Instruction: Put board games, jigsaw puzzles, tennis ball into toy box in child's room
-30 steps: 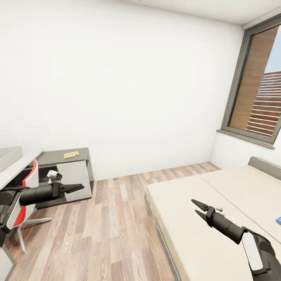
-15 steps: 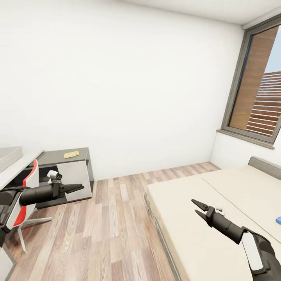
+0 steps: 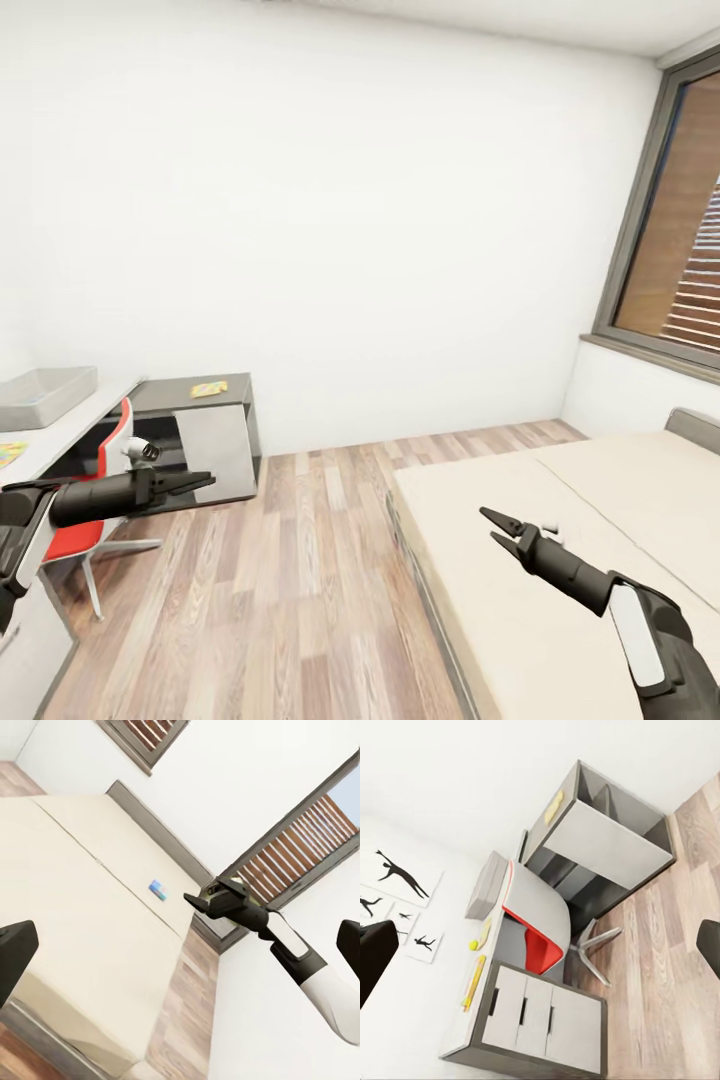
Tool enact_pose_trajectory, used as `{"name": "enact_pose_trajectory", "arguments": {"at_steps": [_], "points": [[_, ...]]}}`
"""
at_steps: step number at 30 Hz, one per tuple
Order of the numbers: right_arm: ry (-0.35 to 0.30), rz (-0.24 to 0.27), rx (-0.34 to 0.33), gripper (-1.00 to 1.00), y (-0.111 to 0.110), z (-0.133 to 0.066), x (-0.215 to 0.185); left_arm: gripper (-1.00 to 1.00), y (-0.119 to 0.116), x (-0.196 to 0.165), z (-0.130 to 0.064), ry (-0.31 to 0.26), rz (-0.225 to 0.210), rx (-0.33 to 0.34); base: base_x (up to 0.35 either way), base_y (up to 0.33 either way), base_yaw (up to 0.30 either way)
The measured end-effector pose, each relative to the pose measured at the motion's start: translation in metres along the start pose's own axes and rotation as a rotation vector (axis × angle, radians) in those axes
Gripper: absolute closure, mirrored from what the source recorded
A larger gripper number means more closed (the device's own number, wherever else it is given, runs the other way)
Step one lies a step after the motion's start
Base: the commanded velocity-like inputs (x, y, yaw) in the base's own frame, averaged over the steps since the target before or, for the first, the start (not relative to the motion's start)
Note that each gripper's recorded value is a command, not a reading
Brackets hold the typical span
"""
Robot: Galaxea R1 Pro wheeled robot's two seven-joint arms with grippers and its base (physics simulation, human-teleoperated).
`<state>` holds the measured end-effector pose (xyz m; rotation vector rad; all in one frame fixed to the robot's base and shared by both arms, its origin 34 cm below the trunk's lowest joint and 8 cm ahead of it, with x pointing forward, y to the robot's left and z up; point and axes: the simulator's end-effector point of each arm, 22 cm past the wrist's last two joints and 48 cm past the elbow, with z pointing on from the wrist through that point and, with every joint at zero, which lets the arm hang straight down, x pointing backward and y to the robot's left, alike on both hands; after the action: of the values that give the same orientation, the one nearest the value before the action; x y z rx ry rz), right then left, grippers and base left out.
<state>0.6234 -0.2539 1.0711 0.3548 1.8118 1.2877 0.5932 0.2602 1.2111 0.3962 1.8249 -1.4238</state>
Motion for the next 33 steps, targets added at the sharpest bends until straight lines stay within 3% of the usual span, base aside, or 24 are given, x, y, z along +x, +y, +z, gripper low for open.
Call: {"name": "enact_pose_trajectory", "arguments": {"at_steps": [12,33], "points": [[0.006,-0.002,-0.001,-1.0,0.0007,0.0007,0.0017,-1.0,0.0001,0.0001,0.0,0.0,0.0,0.0,-0.005,0.0,0.277],[0.005,-0.001,-0.002,-1.0,0.0005,-0.0002,0.0016,-1.0,-0.0005,-0.0001,0.0003,0.0,0.0,0.003,0.0,-0.062,0.089]]}}
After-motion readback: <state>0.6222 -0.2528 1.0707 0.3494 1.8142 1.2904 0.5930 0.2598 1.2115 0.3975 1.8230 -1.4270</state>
